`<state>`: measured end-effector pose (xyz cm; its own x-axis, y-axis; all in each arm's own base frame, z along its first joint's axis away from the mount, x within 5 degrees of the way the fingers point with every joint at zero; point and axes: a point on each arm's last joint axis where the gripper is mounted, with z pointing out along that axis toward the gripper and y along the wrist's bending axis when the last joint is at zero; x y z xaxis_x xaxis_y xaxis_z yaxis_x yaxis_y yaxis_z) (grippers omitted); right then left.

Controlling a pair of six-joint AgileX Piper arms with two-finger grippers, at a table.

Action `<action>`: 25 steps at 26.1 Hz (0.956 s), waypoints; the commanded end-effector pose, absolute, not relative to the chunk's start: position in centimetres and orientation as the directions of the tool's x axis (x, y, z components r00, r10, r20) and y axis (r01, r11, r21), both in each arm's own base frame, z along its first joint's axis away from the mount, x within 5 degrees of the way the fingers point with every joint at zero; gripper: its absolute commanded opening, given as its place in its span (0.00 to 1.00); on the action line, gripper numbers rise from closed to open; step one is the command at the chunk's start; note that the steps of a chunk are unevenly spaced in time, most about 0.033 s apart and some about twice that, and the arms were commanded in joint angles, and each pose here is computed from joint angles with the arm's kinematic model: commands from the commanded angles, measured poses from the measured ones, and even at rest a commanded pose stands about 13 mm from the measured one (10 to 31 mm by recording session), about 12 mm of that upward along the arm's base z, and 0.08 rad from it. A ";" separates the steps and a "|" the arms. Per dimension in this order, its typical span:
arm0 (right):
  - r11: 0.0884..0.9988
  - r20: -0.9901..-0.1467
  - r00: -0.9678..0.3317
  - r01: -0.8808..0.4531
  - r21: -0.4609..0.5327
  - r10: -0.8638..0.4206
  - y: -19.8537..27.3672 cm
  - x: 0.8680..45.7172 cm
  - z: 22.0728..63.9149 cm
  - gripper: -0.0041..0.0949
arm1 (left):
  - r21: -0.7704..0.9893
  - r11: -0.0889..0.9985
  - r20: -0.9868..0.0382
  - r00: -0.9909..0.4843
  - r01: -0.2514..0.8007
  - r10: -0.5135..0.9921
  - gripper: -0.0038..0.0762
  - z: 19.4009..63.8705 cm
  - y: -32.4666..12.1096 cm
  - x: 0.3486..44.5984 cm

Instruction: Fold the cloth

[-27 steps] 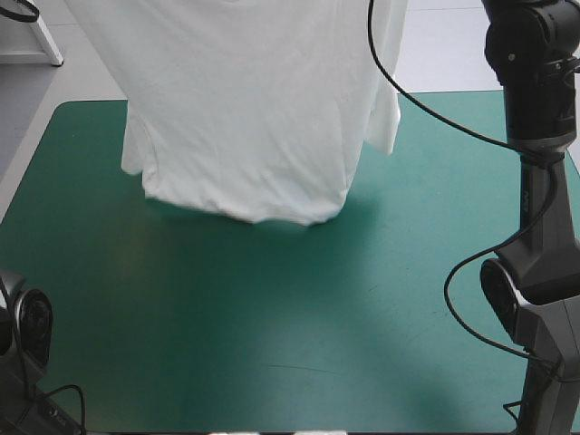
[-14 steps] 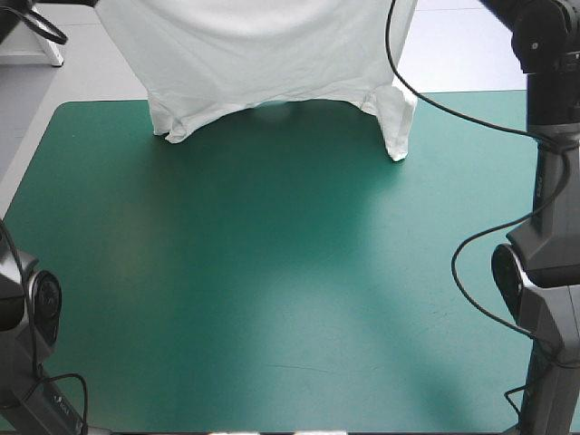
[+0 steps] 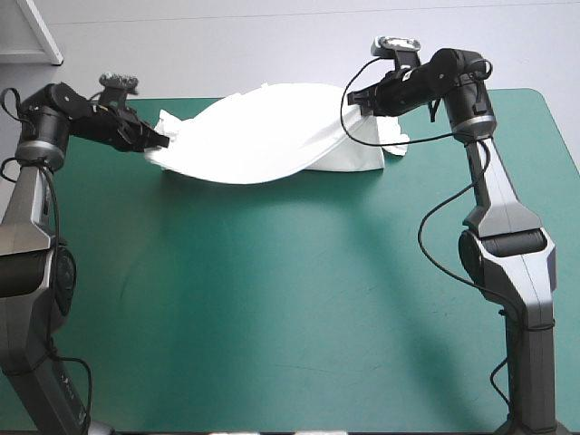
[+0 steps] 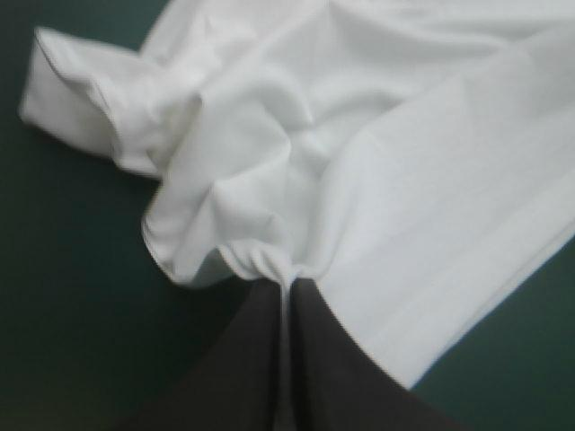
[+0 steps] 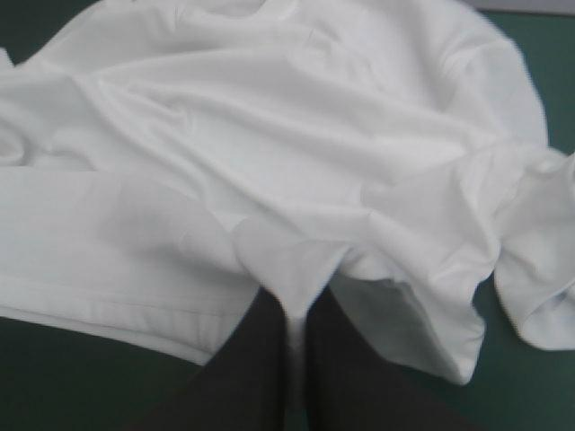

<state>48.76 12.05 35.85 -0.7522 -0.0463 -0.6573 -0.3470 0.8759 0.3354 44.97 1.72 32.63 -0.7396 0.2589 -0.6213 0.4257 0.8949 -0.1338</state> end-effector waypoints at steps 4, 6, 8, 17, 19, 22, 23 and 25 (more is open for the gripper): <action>0.918 -0.603 -0.782 -0.342 0.202 -0.159 13.1 40.1 39.2 0.03 | -0.131 0.937 -0.585 -0.789 0.323 0.190 0.07 34.9 1.1 35.9; 0.920 -0.508 -0.840 -0.333 0.204 -0.191 12.6 37.6 37.0 0.03 | -0.107 0.958 -0.544 -0.822 0.267 0.168 0.07 34.7 1.3 32.9; 0.918 -0.451 -0.861 -0.349 0.188 -0.235 12.3 35.3 35.6 0.03 | -0.125 0.957 -0.510 -0.845 0.262 0.164 0.07 34.3 0.9 30.2; 0.909 -0.221 -0.914 -0.380 0.170 -0.341 11.1 26.0 29.8 0.03 | -0.187 0.958 -0.335 -0.930 0.220 0.148 0.07 29.8 0.1 22.1; 0.906 -0.174 -0.918 -0.385 0.174 -0.357 10.9 23.7 28.6 0.03 | -0.202 0.958 -0.297 -0.944 0.206 0.140 0.07 28.4 -0.1 20.4; 0.904 -0.124 -0.920 -0.390 0.178 -0.372 10.6 20.5 27.2 0.03 | -0.218 0.957 -0.251 -0.959 0.190 0.133 0.07 26.6 -0.4 18.4; 0.905 -0.115 -0.922 -0.385 0.179 -0.369 10.4 19.6 27.0 0.03 | -0.222 0.957 -0.239 -0.962 0.187 0.133 0.07 26.2 -0.4 17.8; 0.905 -0.110 -0.922 -0.385 0.181 -0.370 10.2 18.3 26.7 0.03 | -0.224 0.959 -0.226 -0.967 0.171 0.120 0.07 25.7 -0.5 17.0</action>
<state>20.12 10.55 25.69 -0.9257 -0.3735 -0.0595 -0.3780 0.9093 0.1741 17.93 -0.16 25.32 -0.9699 0.1438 -0.1967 0.1857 0.9590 -0.2142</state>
